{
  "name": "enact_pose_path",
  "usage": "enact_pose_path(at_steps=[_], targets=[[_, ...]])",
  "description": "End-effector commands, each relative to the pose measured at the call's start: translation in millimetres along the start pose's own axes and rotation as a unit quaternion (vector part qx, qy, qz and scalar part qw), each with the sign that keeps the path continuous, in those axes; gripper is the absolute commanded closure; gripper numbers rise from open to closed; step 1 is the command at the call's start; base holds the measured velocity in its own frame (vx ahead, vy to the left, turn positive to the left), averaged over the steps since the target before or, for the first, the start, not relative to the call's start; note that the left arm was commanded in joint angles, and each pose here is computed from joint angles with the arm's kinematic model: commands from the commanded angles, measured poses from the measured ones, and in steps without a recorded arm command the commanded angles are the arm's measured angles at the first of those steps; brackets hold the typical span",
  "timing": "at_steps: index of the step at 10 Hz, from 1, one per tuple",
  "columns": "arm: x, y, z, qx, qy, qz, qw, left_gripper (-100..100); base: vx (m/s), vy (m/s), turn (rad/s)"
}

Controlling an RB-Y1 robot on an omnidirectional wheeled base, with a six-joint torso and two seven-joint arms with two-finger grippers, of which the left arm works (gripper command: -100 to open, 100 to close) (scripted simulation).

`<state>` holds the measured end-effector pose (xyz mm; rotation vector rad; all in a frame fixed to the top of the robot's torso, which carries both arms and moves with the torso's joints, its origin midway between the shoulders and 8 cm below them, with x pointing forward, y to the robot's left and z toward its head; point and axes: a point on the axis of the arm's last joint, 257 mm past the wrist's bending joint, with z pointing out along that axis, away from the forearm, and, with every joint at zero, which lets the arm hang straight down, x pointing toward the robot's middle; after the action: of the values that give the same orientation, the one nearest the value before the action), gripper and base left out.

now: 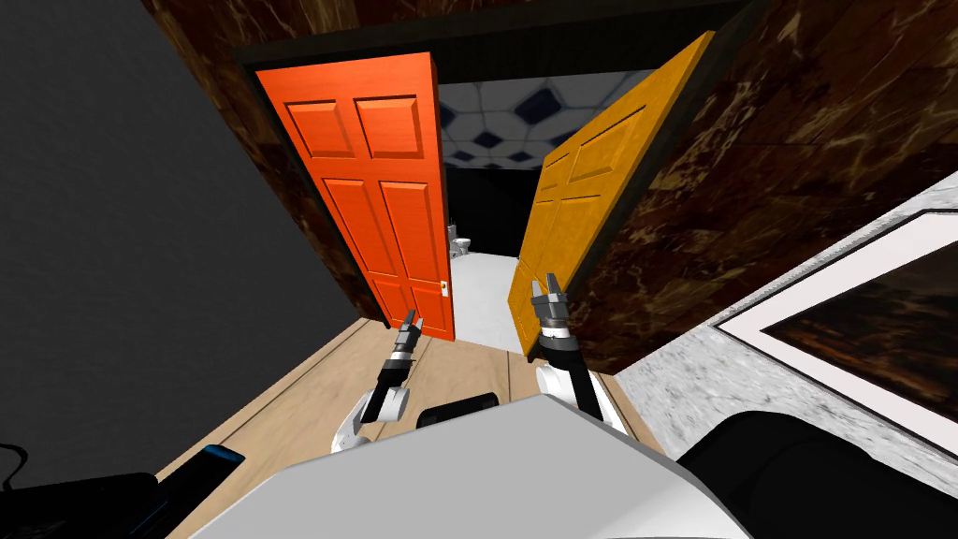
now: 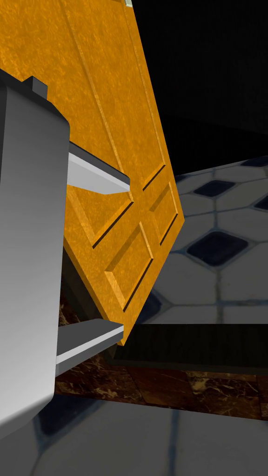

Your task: Push the door open

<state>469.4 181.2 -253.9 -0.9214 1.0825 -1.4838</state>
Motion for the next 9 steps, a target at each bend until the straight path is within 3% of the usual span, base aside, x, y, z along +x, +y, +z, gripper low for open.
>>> enact_pose_path(at_steps=[1,2,9], targets=[[4.7,12.7,0.3,-0.013,0.007,-0.001,0.9999,-100,0.102,0.029,-0.011],[4.7,12.7,0.3,-0.013,0.007,-0.001,0.9999,-100,0.060,0.023,-0.003],[25.3,60.4,-5.4,-0.061,0.032,-0.003,0.9976,-100,0.088,0.034,-0.010]])
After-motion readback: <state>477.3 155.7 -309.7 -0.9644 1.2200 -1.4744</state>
